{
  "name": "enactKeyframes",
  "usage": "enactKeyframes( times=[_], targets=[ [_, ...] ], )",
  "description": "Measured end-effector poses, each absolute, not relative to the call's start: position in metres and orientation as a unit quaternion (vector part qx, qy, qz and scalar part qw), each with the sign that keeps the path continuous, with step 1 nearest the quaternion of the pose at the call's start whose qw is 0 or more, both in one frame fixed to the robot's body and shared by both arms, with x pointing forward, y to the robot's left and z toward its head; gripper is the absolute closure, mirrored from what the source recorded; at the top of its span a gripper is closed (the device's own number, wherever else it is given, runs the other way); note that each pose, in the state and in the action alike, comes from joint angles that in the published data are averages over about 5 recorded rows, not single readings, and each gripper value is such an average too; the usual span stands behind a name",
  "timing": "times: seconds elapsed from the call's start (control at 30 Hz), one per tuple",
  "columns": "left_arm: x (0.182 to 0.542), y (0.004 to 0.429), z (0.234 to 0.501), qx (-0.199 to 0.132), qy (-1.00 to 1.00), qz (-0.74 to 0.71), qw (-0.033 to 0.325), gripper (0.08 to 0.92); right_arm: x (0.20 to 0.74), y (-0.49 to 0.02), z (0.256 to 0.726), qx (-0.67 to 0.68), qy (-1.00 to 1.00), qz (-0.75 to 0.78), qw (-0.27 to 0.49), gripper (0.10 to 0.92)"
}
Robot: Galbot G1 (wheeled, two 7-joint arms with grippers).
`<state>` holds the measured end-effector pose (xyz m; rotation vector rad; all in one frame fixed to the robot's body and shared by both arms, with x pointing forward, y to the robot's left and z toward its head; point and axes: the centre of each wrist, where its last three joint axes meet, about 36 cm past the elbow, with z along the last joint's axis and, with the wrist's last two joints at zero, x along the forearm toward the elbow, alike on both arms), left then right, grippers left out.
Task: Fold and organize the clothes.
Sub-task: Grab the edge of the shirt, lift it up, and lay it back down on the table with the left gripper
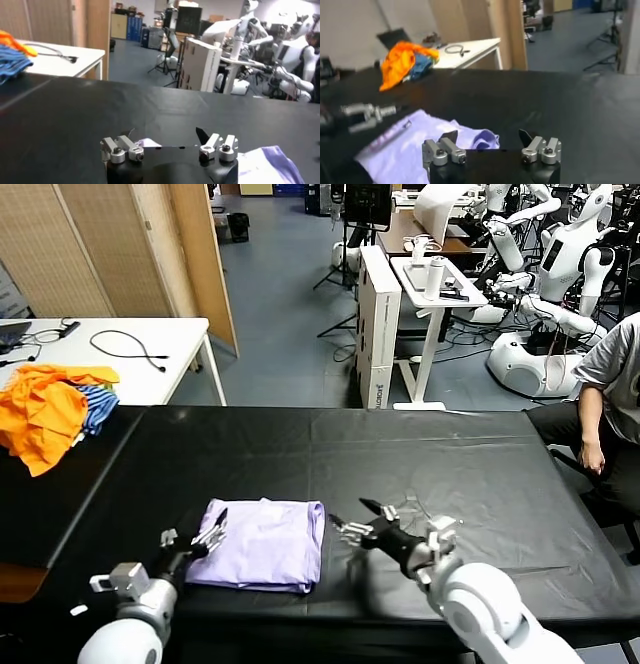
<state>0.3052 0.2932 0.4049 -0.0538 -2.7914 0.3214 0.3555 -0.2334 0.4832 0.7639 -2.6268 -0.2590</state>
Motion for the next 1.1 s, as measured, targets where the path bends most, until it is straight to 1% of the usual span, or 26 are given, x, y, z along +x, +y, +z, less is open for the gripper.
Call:
enactKeyframes(
  times=[0.13,0.3,0.93,1.03,1.1],
  targets=[
    [0.301,0.300,0.395,-0.008,-0.975,0.145,0.169,0.092,0.349,-0.245,0.489,0.256,-0.943,-0.094,0.190,0.115],
    [0.297,0.303,0.390,0.003,-0.965,0.201,0.167,0.092,0.345,-0.249,0.490,0.247,-0.946,-0.098,0.188,0.115],
    [0.289,0.300,0.373,0.006,-0.944,0.282,0.169,0.093,0.343,-0.251,0.489,0.241,-0.947,-0.097,0.189,0.115],
    [0.288,0.302,0.371,0.006,-0.939,0.299,0.171,0.121,0.343,-0.252,0.489,0.240,-0.947,-0.097,0.189,0.115],
    [0.288,0.304,0.370,0.007,-0.936,0.308,0.171,0.163,0.343,-0.252,0.489,0.240,-0.948,-0.096,0.189,0.115]
  ],
)
